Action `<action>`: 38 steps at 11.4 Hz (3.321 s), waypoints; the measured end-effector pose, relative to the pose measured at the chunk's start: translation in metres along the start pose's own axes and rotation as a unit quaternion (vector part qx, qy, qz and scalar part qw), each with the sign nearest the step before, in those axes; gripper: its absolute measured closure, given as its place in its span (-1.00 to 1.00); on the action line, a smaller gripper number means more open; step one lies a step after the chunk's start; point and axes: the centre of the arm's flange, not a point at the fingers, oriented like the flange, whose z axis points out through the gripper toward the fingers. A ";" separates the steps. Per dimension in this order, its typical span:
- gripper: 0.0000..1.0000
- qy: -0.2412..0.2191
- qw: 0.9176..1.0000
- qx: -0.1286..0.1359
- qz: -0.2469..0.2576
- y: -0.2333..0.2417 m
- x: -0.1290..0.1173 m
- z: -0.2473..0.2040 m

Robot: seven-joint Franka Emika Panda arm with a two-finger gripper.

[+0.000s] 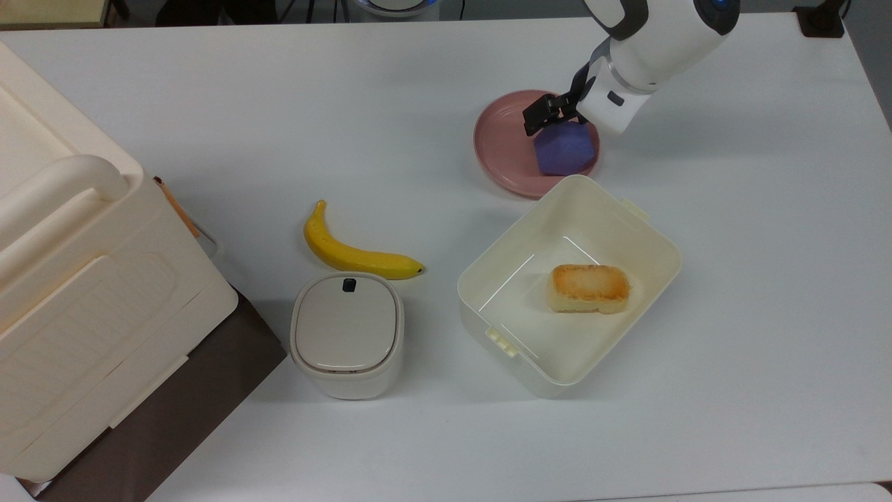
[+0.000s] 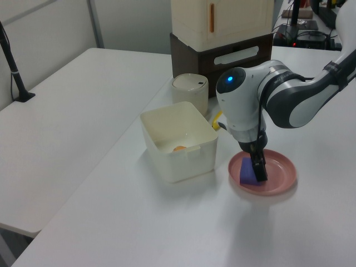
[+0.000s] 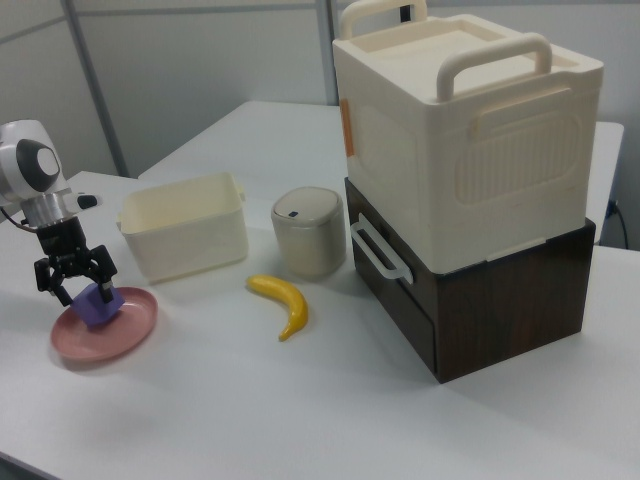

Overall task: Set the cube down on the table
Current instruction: 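Close the gripper on the purple cube, then lift the purple cube off the plate and carry it toward the banana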

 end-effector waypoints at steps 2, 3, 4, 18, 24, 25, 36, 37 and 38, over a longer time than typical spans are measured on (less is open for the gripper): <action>-1.00 0.002 1.000 0.003 0.006 0.007 0.002 -0.002; -1.00 0.004 1.000 0.004 0.011 0.013 0.004 -0.004; -1.00 0.007 1.000 0.006 0.015 0.017 0.004 -0.007; -1.00 0.003 0.991 0.040 0.128 0.019 0.007 -0.014; -1.00 0.001 0.962 0.086 0.259 0.026 0.018 -0.014; -1.00 -0.003 0.960 0.087 0.266 0.031 0.020 -0.011; -0.21 -0.041 0.955 0.078 0.284 0.047 0.023 0.031; -0.20 -0.037 0.952 0.082 0.292 0.057 0.024 0.027; -0.20 -0.032 0.949 0.086 0.303 0.073 0.024 0.019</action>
